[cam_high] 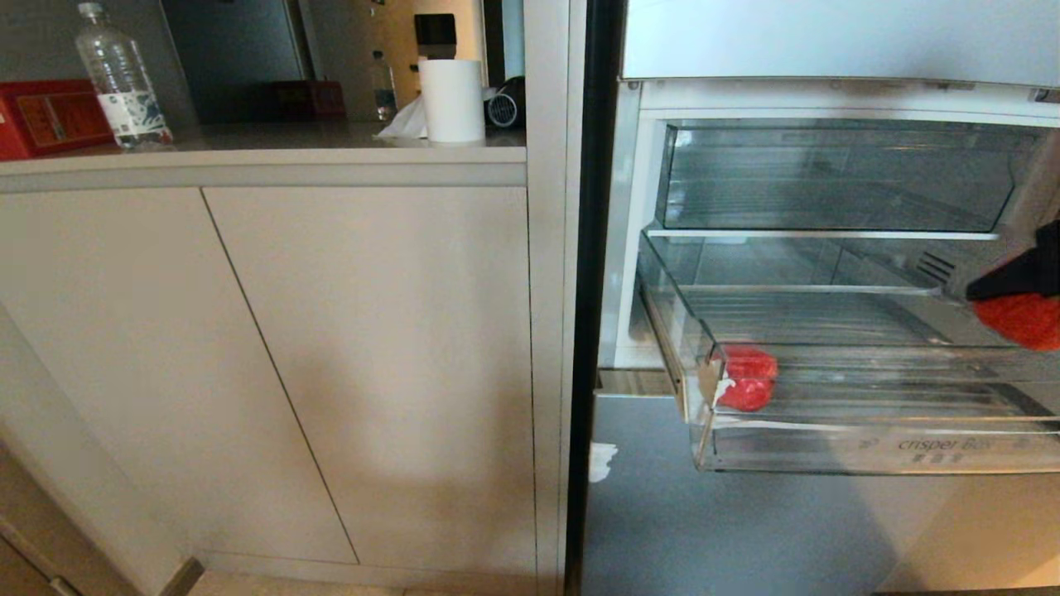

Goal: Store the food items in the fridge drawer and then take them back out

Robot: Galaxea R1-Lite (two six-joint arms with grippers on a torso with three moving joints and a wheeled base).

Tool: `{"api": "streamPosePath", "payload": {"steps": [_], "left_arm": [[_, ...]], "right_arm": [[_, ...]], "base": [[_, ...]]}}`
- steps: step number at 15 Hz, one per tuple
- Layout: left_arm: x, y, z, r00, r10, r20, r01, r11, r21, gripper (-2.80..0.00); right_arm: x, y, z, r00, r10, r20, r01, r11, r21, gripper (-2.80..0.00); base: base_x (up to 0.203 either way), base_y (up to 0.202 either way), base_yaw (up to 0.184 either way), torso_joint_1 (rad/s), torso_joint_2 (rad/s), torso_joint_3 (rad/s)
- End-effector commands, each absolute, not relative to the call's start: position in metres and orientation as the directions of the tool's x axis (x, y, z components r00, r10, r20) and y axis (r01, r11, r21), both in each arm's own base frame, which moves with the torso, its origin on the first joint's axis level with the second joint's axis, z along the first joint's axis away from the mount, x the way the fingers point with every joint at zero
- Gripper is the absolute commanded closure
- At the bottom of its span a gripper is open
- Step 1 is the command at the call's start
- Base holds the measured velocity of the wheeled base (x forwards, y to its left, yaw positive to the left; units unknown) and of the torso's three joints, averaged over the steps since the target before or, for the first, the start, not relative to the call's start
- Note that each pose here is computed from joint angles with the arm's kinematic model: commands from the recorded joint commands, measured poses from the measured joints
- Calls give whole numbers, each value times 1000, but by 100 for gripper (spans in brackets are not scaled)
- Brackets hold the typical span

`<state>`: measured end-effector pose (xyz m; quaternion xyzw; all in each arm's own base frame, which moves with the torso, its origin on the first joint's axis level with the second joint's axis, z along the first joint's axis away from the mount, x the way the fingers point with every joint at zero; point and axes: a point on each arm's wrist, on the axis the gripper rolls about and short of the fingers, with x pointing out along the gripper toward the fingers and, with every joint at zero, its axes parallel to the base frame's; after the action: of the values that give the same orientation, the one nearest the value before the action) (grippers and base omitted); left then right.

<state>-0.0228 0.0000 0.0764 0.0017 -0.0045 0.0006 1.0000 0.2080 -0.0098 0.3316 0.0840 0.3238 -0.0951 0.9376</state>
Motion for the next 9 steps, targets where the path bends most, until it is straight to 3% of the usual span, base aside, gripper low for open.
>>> {"api": "streamPosePath", "payload": {"steps": [1, 5, 9], "left_arm": [[-23, 0, 76, 1000, 2, 7, -2, 1000, 4, 0], [-23, 0, 76, 1000, 2, 8, -2, 1000, 3, 0], [-23, 0, 76, 1000, 2, 8, -2, 1000, 3, 0]], "right_arm": [[132, -7, 349, 862, -128, -490, 214, 969, 123, 0], [35, -3, 328, 958, -130, -254, 169, 976, 138, 0], [3, -2, 262, 991, -130, -16, 131, 984, 122, 0]], "base": [[0, 0, 0, 0, 0, 0], [0, 0, 0, 0, 0, 0], [0, 0, 0, 0, 0, 0]]}}
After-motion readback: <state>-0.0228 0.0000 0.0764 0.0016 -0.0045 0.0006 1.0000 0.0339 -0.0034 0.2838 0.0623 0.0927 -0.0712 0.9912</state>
